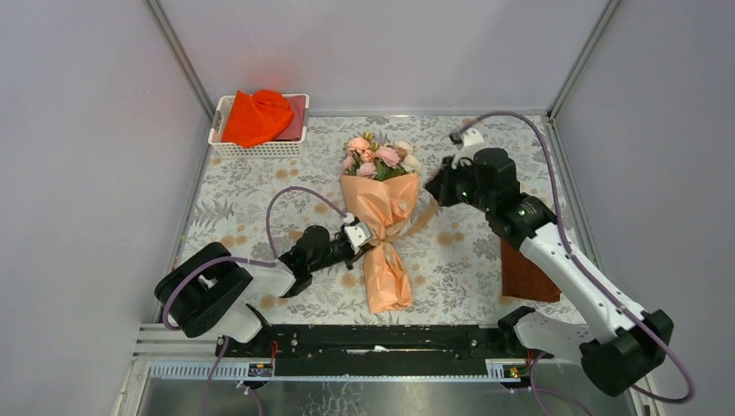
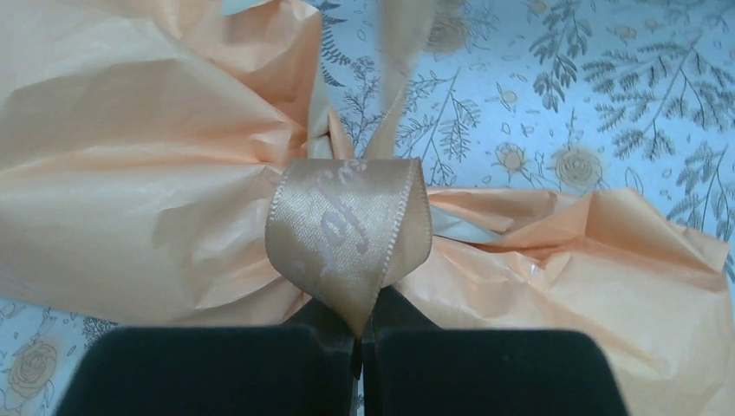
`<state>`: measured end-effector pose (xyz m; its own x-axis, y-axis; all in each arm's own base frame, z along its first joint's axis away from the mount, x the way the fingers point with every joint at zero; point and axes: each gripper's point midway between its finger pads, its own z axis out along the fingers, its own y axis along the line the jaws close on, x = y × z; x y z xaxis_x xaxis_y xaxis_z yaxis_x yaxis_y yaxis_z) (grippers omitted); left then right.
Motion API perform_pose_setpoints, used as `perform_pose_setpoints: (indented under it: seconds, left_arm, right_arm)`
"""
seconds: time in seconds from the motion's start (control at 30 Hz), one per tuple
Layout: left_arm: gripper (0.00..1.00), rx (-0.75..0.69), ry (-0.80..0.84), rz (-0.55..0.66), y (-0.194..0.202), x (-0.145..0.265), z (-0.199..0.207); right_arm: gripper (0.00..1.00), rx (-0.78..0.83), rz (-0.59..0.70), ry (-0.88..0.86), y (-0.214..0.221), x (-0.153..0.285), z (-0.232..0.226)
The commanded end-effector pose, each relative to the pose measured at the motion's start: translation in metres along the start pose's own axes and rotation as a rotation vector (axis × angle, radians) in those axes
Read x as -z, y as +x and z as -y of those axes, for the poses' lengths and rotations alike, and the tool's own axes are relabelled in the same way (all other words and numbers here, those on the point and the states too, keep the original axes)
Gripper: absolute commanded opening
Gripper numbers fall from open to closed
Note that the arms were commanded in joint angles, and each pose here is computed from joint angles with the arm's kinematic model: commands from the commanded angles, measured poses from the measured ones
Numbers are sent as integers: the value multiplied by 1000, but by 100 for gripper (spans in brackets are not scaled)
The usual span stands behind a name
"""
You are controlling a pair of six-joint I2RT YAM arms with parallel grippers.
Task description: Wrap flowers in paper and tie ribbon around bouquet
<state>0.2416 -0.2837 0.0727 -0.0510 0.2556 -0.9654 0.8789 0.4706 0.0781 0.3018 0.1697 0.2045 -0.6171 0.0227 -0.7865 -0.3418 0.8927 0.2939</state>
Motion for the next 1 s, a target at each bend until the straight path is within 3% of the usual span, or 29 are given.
perform_pose_setpoints:
  seconds: [0.0, 0.17, 0.37, 0.5, 0.53, 0.63, 0.73, 0.83, 0.97]
  left_arm:
    - [0, -171, 68, 102, -21, 3, 9]
    - [0, -259, 121, 116, -21, 7, 19]
    - [0, -284, 137, 116, -20, 11, 23]
    - [0, -275, 120, 110, -20, 11, 21]
    - [0, -270, 115, 109, -21, 12, 20]
    - [0, -244, 105, 103, -19, 12, 19]
    - [0, -214, 90, 97, -19, 11, 17]
    - [0, -184, 63, 87, -18, 11, 13]
    - [0, -166, 46, 76, -16, 12, 11]
  right_arm:
    - [0, 122, 226, -375, -67, 39, -132]
    - [0, 159, 243, -549, -80, 16, -219]
    - [0, 97, 180, -511, -86, -54, -240]
    - [0, 83, -3, -522, -46, -97, -247]
    - [4, 88, -37, -517, -39, -101, -246]
    - [40, 145, -118, -491, -25, -103, -239]
    - [68, 206, -98, -354, -30, -94, -209]
    - [77, 185, -27, -222, -35, -75, -171]
    - [80, 107, -13, -154, -10, -50, -140]
